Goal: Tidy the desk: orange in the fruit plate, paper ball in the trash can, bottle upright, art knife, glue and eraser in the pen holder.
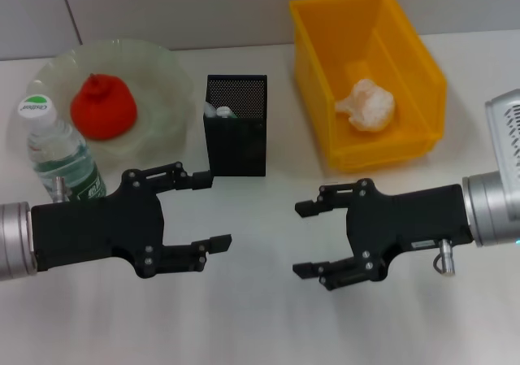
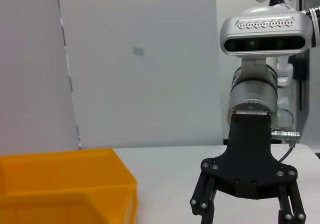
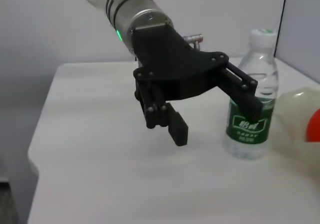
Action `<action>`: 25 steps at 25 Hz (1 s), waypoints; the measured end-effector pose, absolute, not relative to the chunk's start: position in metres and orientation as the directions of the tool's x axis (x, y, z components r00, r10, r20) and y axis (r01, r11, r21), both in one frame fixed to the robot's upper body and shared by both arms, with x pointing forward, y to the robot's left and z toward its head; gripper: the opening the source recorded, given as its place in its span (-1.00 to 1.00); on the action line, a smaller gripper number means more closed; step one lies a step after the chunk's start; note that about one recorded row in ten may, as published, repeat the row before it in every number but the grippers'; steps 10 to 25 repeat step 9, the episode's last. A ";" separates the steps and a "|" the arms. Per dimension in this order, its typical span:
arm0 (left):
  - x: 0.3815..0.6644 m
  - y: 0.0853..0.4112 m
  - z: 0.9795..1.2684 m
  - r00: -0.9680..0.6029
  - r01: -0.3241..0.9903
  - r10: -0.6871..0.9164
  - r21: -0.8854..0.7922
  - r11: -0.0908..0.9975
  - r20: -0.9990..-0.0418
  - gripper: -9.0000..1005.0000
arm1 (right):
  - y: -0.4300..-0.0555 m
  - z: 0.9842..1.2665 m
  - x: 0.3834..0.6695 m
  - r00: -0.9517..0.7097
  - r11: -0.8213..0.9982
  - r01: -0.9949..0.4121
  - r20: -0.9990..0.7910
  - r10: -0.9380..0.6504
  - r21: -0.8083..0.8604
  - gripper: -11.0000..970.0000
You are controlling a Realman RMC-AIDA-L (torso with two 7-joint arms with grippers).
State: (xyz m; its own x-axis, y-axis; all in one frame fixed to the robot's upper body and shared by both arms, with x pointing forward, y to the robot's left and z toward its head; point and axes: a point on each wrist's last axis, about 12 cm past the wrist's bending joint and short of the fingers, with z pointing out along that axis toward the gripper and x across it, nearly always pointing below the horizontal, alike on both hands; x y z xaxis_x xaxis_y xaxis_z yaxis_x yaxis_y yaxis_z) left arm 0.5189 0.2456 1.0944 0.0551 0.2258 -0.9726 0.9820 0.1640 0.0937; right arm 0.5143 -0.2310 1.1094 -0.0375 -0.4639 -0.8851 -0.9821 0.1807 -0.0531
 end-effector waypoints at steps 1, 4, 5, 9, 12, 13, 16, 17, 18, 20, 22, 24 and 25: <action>0.519 0.245 1.095 0.055 0.983 0.229 0.094 0.160 -0.972 0.58 | -0.230 1.109 0.514 -0.040 0.178 -0.983 -0.884 -0.466 -0.050 0.61; 0.519 0.245 1.095 0.053 0.984 0.235 0.091 0.152 -0.970 0.57 | -0.230 1.110 0.514 -0.040 0.177 -0.983 -0.882 -0.469 -0.049 0.61; 0.519 0.246 1.095 0.052 0.985 0.237 0.090 0.150 -0.970 0.57 | -0.230 1.110 0.514 -0.040 0.177 -0.983 -0.882 -0.470 -0.050 0.61; 0.519 0.249 1.096 0.049 0.985 0.247 0.087 0.146 -0.968 0.57 | -0.230 1.110 0.513 -0.043 0.178 -0.983 -0.882 -0.469 -0.047 0.61; 0.519 0.249 1.096 0.049 0.985 0.247 0.087 0.146 -0.968 0.57 | -0.230 1.110 0.513 -0.043 0.178 -0.983 -0.882 -0.469 -0.047 0.61; 0.519 0.249 1.096 0.049 0.985 0.247 0.087 0.146 -0.968 0.57 | -0.230 1.110 0.513 -0.043 0.178 -0.983 -0.882 -0.469 -0.047 0.61; 0.519 0.249 1.096 0.049 0.985 0.247 0.087 0.146 -0.968 0.57 | -0.230 1.110 0.513 -0.043 0.178 -0.983 -0.882 -0.469 -0.047 0.61; 0.519 0.249 1.096 0.049 0.985 0.247 0.087 0.146 -0.968 0.57 | -0.230 1.110 0.513 -0.043 0.178 -0.983 -0.882 -0.469 -0.047 0.61; 0.519 0.249 1.096 0.049 0.985 0.247 0.087 0.146 -0.968 0.57 | -0.230 1.110 0.513 -0.043 0.178 -0.983 -0.882 -0.469 -0.047 0.61; 0.519 0.249 1.096 0.049 0.985 0.247 0.087 0.146 -0.968 0.57 | -0.230 1.110 0.513 -0.043 0.178 -0.983 -0.882 -0.469 -0.047 0.61; 0.519 0.249 1.096 0.049 0.985 0.247 0.087 0.146 -0.968 0.57 | -0.230 1.110 0.513 -0.043 0.178 -0.983 -0.882 -0.469 -0.047 0.61; 0.519 0.249 1.096 0.049 0.985 0.247 0.087 0.146 -0.968 0.57 | -0.230 1.110 0.513 -0.043 0.178 -0.983 -0.882 -0.469 -0.047 0.61; 0.519 0.249 1.096 0.049 0.985 0.247 0.087 0.146 -0.968 0.57 | -0.230 1.110 0.513 -0.043 0.178 -0.983 -0.882 -0.469 -0.047 0.61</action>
